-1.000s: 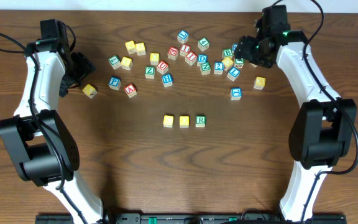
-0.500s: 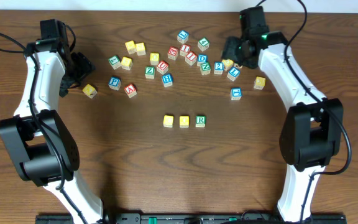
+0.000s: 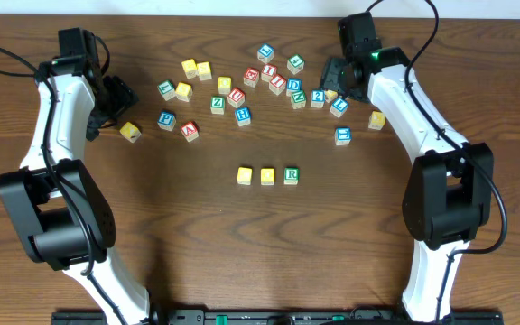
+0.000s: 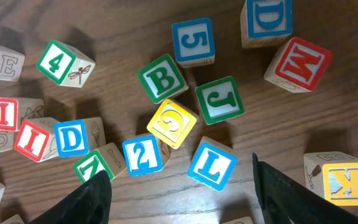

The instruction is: Spell out CORL

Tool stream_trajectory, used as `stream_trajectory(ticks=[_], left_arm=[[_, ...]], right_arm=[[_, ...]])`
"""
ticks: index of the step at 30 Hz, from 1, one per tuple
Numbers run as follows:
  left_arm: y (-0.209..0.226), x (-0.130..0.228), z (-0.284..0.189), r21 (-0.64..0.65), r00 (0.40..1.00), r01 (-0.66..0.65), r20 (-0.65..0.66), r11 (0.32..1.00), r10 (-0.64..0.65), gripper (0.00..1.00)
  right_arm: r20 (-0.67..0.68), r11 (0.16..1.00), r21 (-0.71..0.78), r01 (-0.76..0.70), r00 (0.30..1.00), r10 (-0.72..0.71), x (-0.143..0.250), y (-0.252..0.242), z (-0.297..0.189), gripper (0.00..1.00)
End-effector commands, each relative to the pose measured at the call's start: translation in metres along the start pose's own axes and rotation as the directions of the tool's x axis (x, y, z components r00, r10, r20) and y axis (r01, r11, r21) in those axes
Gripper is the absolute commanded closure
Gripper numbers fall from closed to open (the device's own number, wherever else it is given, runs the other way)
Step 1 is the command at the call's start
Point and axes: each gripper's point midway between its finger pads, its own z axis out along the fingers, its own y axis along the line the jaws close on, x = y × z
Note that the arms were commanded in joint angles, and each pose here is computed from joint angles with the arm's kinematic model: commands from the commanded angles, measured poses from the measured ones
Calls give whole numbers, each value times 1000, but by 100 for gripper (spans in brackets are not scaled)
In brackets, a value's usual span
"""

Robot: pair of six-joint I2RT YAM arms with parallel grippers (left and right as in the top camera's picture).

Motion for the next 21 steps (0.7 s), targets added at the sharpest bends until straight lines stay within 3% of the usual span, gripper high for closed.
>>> stream_trajectory(ticks=[1,21], left_arm=[[1,0,1,-9,1000,13,-2,1000,-13,13],[1,0,1,-9,1000,13,-2,1000,-13,13]], right_arm=[[-5,1000,26,-10,1000,10,3,-5,4,32],[-43,999,49,-5,999,7,12,-11,4,33]])
